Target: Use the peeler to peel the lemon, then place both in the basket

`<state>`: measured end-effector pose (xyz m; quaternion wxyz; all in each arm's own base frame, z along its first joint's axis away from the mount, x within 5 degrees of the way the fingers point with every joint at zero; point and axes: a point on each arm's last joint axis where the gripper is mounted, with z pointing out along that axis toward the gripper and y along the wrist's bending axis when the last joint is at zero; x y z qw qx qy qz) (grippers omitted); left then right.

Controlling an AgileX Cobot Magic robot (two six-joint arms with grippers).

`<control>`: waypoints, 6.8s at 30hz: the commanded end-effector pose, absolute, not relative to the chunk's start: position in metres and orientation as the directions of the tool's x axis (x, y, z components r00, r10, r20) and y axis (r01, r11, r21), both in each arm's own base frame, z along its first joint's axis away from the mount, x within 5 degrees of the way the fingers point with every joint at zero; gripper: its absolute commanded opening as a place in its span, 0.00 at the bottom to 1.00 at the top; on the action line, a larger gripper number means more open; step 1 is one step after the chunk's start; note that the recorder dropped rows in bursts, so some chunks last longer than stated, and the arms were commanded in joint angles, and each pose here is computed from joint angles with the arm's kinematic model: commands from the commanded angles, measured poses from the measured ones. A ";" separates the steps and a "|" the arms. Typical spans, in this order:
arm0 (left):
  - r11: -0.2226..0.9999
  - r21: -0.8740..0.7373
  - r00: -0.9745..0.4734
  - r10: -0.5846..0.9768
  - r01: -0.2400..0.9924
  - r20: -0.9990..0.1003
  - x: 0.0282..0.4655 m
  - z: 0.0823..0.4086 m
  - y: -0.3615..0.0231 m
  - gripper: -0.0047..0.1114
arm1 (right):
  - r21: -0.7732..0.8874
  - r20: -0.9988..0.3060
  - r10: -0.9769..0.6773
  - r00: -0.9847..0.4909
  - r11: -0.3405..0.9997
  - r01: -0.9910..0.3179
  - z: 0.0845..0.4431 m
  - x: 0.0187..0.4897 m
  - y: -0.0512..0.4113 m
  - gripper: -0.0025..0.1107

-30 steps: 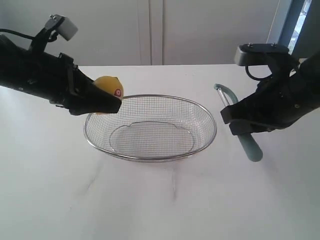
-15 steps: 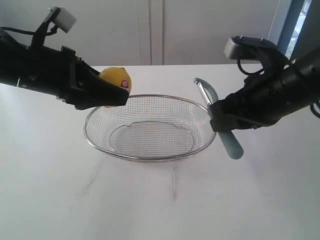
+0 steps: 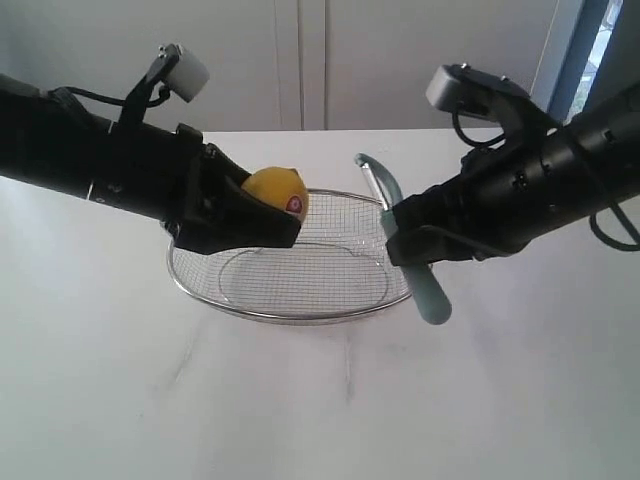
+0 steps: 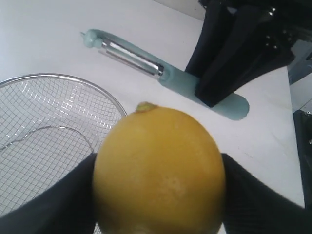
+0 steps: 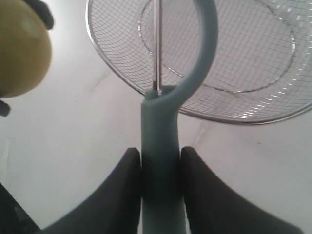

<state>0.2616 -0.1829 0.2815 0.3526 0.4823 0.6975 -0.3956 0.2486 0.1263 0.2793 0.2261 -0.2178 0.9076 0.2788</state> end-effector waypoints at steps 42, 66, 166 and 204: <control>0.219 -0.265 -0.325 0.313 0.939 -0.893 0.260 0.287 -0.187 0.04 | 0.448 -0.657 -0.173 -0.734 0.693 -0.565 0.314 0.226 0.147 0.02; 0.216 -0.266 -0.325 0.313 0.939 -0.893 0.260 0.288 -0.187 0.04 | 0.585 -0.469 -0.239 -0.850 0.638 -0.502 0.274 0.239 0.164 0.02; 0.212 -0.268 -0.325 0.313 0.940 -0.892 0.259 0.288 -0.187 0.04 | 0.469 -0.597 -0.161 -0.785 0.724 -0.506 0.310 0.224 0.144 0.02; 0.218 -0.265 -0.325 0.313 0.939 -0.893 0.260 0.288 -0.187 0.04 | 0.603 -0.449 -0.217 -0.867 0.643 -0.473 0.279 0.234 0.163 0.02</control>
